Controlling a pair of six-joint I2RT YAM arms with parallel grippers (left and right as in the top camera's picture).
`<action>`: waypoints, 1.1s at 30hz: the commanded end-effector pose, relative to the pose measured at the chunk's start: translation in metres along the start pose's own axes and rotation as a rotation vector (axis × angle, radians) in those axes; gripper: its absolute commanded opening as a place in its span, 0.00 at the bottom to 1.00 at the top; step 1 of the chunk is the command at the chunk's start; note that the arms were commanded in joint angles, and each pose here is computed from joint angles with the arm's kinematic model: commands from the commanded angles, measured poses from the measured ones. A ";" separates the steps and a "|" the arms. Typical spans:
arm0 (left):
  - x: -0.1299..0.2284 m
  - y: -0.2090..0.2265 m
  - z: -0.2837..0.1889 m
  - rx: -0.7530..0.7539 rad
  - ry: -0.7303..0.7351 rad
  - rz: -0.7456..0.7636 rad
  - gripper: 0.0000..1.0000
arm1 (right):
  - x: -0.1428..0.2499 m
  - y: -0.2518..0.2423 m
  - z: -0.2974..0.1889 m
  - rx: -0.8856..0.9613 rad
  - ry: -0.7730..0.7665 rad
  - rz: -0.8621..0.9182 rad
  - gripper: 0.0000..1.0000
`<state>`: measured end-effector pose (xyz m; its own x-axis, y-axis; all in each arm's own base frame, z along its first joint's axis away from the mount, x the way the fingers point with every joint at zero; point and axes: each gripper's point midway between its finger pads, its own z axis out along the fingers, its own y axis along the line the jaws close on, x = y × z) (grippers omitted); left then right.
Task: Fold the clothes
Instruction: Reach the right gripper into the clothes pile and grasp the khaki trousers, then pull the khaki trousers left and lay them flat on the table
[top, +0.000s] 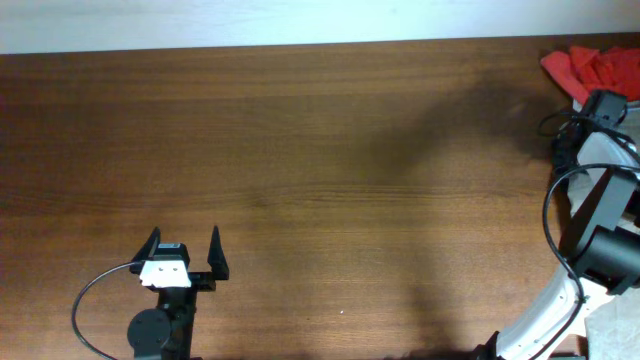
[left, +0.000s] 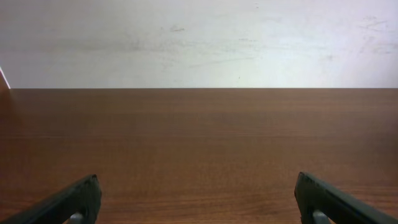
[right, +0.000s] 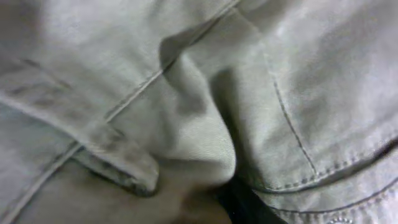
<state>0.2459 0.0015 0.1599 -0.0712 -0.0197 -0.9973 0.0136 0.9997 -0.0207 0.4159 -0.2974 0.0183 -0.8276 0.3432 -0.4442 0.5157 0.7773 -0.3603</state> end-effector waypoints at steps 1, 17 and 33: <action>0.002 0.003 0.000 -0.012 0.002 -0.002 0.99 | 0.006 -0.013 0.008 0.032 0.025 0.017 0.04; 0.002 0.003 0.000 -0.012 0.002 -0.002 0.99 | -0.093 -0.076 -0.177 0.026 -0.355 0.272 0.04; 0.002 0.003 0.000 -0.012 0.002 -0.002 0.99 | 0.142 0.500 -0.450 -1.191 -0.347 -0.313 0.26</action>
<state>0.2459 0.0015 0.1601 -0.0701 -0.0197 -0.9973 0.0136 0.9997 -0.0207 0.5024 0.2871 0.1768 -0.6155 0.0839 -0.7837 -0.2509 0.9217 0.2957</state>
